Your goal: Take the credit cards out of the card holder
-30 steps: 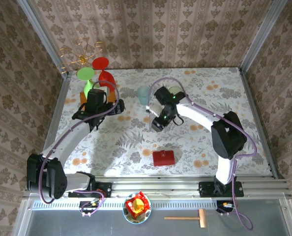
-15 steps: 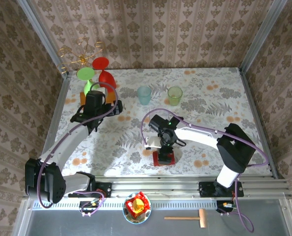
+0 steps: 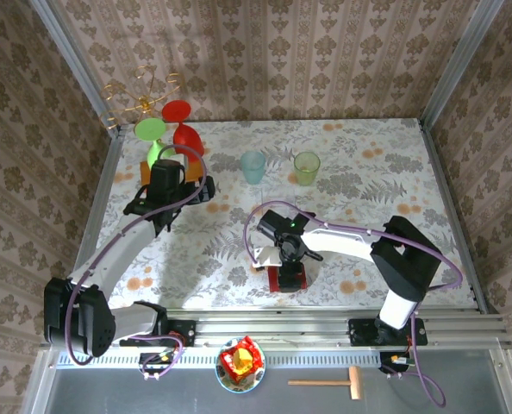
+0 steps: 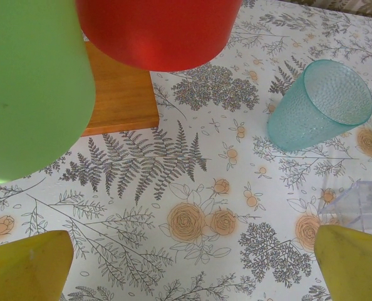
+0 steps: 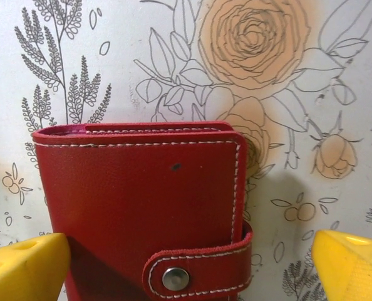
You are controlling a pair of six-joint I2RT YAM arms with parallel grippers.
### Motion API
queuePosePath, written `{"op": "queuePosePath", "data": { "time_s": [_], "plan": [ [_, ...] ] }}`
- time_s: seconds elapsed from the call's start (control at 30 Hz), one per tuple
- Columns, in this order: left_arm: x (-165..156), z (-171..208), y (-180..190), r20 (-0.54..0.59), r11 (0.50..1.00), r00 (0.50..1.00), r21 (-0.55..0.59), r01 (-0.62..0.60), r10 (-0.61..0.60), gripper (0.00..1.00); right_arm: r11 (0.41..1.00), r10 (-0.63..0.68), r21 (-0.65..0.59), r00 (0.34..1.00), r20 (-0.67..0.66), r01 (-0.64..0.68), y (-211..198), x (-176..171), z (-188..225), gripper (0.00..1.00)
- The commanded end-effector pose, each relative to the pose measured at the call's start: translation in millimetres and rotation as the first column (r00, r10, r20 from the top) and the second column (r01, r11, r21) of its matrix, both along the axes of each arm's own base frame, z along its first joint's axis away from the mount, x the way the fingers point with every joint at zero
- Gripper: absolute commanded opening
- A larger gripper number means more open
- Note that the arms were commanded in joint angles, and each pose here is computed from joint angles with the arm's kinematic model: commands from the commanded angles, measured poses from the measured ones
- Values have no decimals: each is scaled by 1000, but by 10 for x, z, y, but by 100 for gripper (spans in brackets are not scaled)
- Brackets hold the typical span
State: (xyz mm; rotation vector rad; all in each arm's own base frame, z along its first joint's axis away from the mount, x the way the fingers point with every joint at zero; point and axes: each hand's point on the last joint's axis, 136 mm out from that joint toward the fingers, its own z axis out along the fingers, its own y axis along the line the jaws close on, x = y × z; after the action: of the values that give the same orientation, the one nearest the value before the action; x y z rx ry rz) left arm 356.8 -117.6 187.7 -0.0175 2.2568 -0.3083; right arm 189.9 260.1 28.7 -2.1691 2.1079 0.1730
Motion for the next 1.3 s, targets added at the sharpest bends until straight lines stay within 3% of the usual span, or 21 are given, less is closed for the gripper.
{"op": "queuePosePath", "data": {
  "time_s": [0.0,0.23,0.63,0.93,1.27],
  "plan": [
    [-51,-40,36,-16,1000,1000,-3,-19,19,100,998,33,-43,999,-35,-34,-52,-110,-134,98],
    [-26,-40,21,-25,1000,1000,-7,-19,19,100,998,11,-54,998,-66,-15,-62,-185,-210,95],
    [20,-38,-15,-29,1000,1000,-9,-11,10,100,1000,-14,17,998,-61,16,-42,-248,77,100],
    [29,-46,-25,-32,1000,999,-12,-10,9,100,1000,-14,-25,997,-80,12,-62,-272,-182,100],
    [20,-42,-7,-31,1000,999,-3,-12,12,100,999,-29,-42,999,-26,28,-56,-196,-225,86]
  ]
}}
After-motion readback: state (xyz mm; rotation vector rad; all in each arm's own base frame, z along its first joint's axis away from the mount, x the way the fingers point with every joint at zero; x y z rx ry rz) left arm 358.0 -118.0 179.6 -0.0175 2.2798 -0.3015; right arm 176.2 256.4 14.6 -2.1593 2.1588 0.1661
